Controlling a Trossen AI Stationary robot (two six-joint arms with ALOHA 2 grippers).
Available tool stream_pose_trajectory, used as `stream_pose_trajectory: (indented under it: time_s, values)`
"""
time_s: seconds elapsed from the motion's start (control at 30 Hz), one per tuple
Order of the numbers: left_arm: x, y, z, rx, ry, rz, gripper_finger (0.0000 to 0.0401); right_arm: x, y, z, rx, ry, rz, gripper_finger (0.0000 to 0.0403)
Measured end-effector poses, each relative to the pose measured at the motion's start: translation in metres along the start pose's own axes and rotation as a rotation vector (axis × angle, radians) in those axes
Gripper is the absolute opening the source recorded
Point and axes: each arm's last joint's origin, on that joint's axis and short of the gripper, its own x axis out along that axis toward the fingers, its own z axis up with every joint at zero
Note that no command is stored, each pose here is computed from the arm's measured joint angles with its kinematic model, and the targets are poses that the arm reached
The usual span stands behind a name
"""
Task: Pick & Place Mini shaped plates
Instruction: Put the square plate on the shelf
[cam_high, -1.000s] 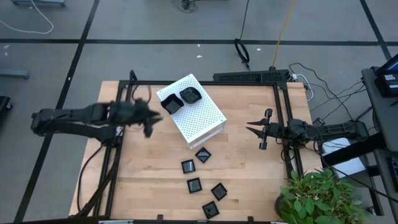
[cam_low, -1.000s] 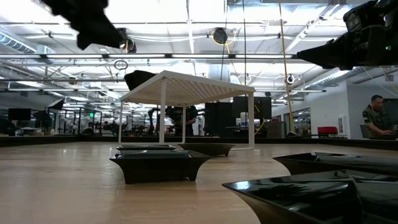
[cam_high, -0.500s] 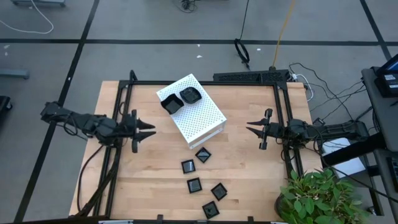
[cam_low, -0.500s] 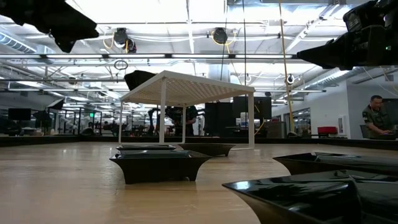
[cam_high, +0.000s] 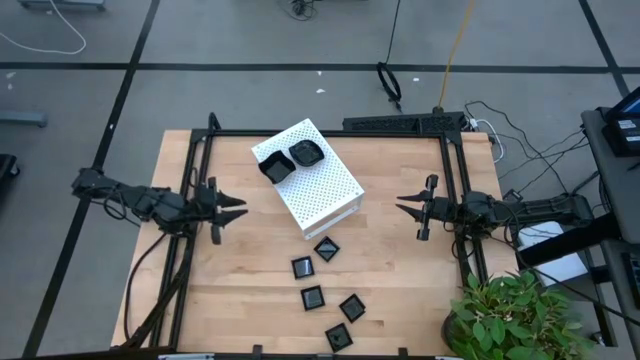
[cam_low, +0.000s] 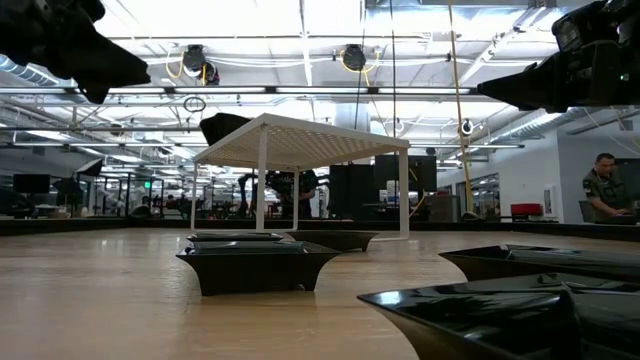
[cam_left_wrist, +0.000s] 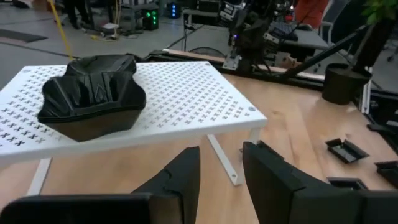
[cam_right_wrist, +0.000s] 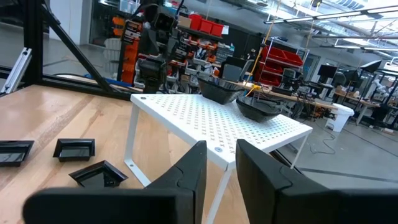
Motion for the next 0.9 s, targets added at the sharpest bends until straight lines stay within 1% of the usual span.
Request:
stream_pose_trajectory:
  time_s: [0.07, 0.1, 0.23, 0.33, 0.4, 0.43, 0.5, 0.57, 0.6, 0.63, 0.67, 0.7, 0.73, 0.77, 0.83, 0.9]
  values:
    - [-0.001, 0.001, 0.0, -0.005, -0.012, -0.003, 0.0122, 0.0, 0.0, 0.0, 0.004, -0.005, 0.0, 0.0073]
    - [-0.002, 0.001, 0.001, -0.002, -0.016, -0.005, 0.0122, 0.0, 0.0, 0.002, 0.026, -0.016, 0.0, 0.0073]
    - [-0.002, 0.002, 0.001, 0.024, -0.021, 0.017, 0.0122, 0.0, -0.001, 0.006, 0.233, -0.069, 0.022, 0.0073]
    - [-0.001, 0.002, 0.0, 0.022, -0.023, 0.054, 0.0122, -0.001, -0.002, 0.012, 0.344, -0.123, 0.019, 0.0073]
    - [-0.001, 0.002, 0.0, 0.019, -0.022, 0.056, 0.0122, -0.001, -0.002, 0.012, 0.415, -0.122, 0.023, 0.0073]
    - [-0.001, 0.002, 0.0, 0.019, -0.023, 0.056, 0.0122, -0.001, -0.002, 0.011, 0.433, -0.121, 0.02, 0.0073]
    - [-0.001, 0.002, 0.0, 0.02, -0.023, 0.056, 0.0122, -0.001, -0.003, 0.011, 0.429, -0.12, 0.003, 0.0073]
    - [-0.001, 0.002, 0.0, 0.02, -0.023, 0.056, 0.0122, -0.001, -0.005, 0.014, 0.454, -0.151, -0.017, 0.0073]
    - [-0.001, 0.002, 0.0, 0.02, -0.023, 0.056, 0.0122, -0.001, -0.005, 0.017, 0.483, -0.177, -0.003, 0.0073]
    - [-0.001, 0.002, 0.0, 0.02, -0.023, 0.056, 0.0122, 0.0, -0.004, 0.019, 0.489, -0.187, 0.043, 0.0075]
    - [-0.001, 0.002, 0.0, 0.02, -0.023, 0.055, 0.0122, 0.002, -0.002, 0.018, 0.481, -0.168, 0.095, 0.0079]
    - [-0.001, 0.002, 0.0, 0.02, -0.022, 0.055, 0.0122, 0.005, 0.002, 0.015, 0.468, -0.112, 0.142, 0.0085]
    - [-0.001, 0.002, 0.0, 0.02, -0.022, 0.056, 0.0122, 0.009, 0.005, 0.02, 0.457, -0.056, 0.179, 0.0092]
    - [-0.001, 0.002, 0.0, 0.021, -0.023, 0.056, 0.0122, 0.016, 0.005, 0.032, 0.455, -0.034, 0.191, 0.0101]
    - [-0.001, 0.002, 0.0, 0.02, -0.023, 0.055, 0.0122, 0.032, 0.007, 0.054, 0.447, 0.041, 0.161, 0.0124]
    - [-0.001, 0.002, 0.0, 0.022, -0.022, 0.055, 0.0122, 0.056, 0.015, 0.064, 0.447, 0.197, 0.125, 0.0152]
